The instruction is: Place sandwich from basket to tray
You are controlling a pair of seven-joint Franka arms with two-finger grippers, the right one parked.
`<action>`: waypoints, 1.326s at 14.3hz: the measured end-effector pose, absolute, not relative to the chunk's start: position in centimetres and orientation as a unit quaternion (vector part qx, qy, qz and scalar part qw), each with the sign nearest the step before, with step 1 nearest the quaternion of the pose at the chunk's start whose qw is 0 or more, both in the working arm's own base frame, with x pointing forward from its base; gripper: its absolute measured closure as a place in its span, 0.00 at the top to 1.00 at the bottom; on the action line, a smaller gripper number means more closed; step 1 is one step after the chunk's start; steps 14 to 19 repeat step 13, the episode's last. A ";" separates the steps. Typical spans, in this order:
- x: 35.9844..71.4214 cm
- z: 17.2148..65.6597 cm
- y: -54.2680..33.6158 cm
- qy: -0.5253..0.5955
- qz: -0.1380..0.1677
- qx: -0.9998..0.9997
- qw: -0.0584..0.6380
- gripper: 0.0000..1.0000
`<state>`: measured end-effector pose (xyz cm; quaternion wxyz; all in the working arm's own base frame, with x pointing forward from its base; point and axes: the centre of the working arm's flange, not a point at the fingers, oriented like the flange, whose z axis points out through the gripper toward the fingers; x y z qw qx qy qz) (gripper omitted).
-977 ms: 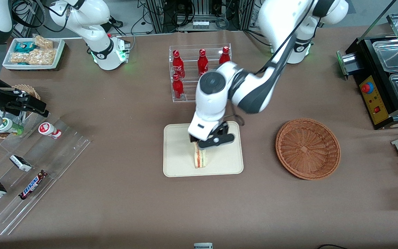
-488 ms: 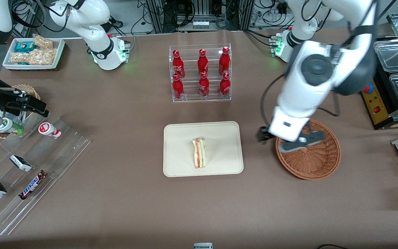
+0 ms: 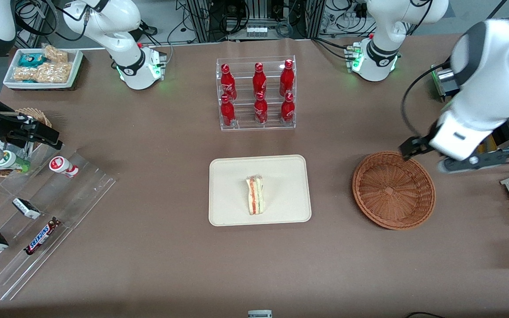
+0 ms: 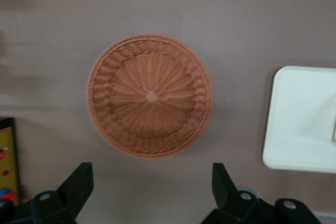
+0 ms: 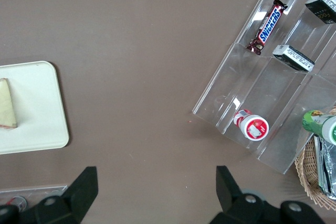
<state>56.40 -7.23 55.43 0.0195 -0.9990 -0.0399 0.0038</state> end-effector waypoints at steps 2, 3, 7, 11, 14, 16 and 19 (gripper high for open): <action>54.9 57.8 -3.8 -0.013 0.007 -1.000 0.016 1.00; 54.2 58.9 -2.3 0.006 0.009 -1.000 0.015 1.00; 52.6 62.6 1.0 0.072 -0.009 -0.997 0.011 1.00; 52.5 63.3 0.4 0.068 -0.008 -0.998 0.010 1.00; 52.0 63.7 0.4 0.064 0.005 -0.998 0.009 1.00; 52.0 63.7 0.4 0.064 0.005 -0.998 0.009 1.00; 52.0 63.7 0.4 0.064 0.005 -0.998 0.009 1.00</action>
